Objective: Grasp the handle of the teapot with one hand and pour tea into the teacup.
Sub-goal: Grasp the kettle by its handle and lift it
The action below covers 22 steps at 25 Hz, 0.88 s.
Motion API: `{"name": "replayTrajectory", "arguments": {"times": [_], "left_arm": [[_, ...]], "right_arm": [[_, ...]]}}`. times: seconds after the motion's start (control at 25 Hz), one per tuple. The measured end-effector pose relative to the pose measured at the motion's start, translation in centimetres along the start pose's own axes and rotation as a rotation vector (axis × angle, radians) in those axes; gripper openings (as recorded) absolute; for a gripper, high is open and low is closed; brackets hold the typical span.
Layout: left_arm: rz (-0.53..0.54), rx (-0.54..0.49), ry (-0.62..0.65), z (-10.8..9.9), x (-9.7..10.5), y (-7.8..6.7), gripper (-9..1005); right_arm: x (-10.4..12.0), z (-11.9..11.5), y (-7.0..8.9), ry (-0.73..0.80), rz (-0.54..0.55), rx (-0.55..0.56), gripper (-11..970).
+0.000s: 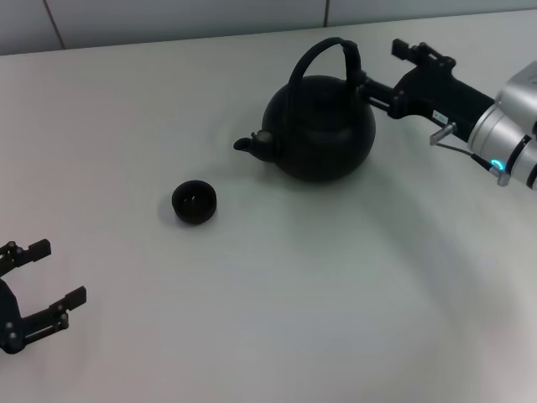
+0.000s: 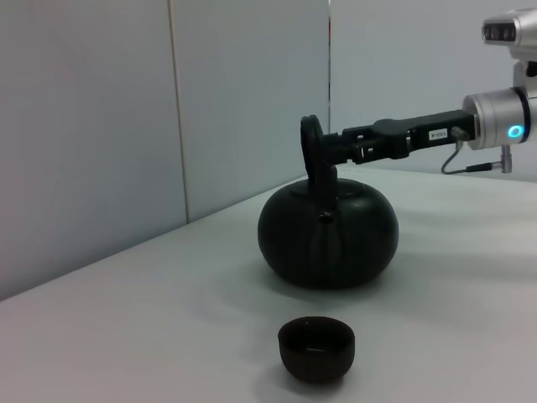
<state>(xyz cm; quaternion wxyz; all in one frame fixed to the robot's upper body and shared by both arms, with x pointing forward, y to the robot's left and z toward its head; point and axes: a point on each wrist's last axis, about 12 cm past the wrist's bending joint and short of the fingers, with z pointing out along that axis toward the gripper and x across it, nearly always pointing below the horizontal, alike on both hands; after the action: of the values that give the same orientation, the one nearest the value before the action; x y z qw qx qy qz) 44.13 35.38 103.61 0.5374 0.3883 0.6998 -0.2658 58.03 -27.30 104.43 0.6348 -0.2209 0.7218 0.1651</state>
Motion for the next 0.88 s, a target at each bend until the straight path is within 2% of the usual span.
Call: {"name": "replayTrajectory", "arguments": {"times": [0.88], "left_arm": [[0.002,-0.014,-0.013,0.1,-0.2,0.3,800]], "right_arm": [[-0.9,2.6,0.1,0.073,-0.042,-0.011,697]]}}
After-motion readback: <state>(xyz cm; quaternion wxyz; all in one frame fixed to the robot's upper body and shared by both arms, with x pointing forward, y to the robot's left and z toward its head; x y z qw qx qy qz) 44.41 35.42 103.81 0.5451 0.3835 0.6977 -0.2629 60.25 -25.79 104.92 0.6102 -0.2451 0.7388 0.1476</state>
